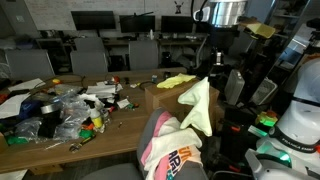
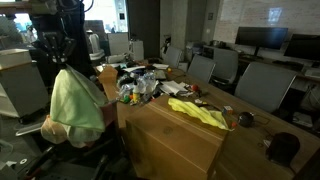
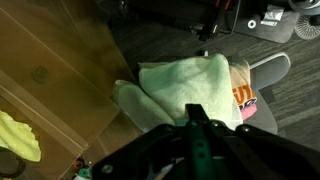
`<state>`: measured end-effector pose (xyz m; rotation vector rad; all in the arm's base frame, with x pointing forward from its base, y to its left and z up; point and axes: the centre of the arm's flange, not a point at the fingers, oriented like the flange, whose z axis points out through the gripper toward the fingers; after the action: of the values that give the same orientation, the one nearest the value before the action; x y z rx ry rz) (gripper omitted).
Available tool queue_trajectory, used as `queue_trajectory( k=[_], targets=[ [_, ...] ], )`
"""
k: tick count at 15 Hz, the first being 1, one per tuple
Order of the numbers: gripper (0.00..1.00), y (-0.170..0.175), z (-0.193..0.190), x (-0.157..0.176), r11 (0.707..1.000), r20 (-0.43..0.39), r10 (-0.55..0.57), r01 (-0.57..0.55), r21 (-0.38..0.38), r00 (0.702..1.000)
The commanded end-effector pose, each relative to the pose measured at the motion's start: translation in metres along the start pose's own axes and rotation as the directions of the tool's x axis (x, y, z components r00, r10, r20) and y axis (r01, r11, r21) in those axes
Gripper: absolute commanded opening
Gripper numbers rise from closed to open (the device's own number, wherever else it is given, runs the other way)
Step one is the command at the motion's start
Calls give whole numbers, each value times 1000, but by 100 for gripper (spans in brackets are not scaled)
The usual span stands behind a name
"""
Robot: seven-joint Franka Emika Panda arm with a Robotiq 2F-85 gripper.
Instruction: Remove all the clothes from the top of the box and hang them on the chair
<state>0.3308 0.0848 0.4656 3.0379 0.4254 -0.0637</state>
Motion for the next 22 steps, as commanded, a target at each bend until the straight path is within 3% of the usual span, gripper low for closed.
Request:
queue_trajectory(
  k=[1,9,15,22],
  targets=[
    [0,9,6,-16,1000,-14,-18,17,-19,1000],
    [0,8,16,-18,998,13,-50,50,-24,999],
    [0,-26,4,17,975,28,-202,203,-90,979],
    [0,-63,19,61,939,23,-342,343,-31,939]
  ],
)
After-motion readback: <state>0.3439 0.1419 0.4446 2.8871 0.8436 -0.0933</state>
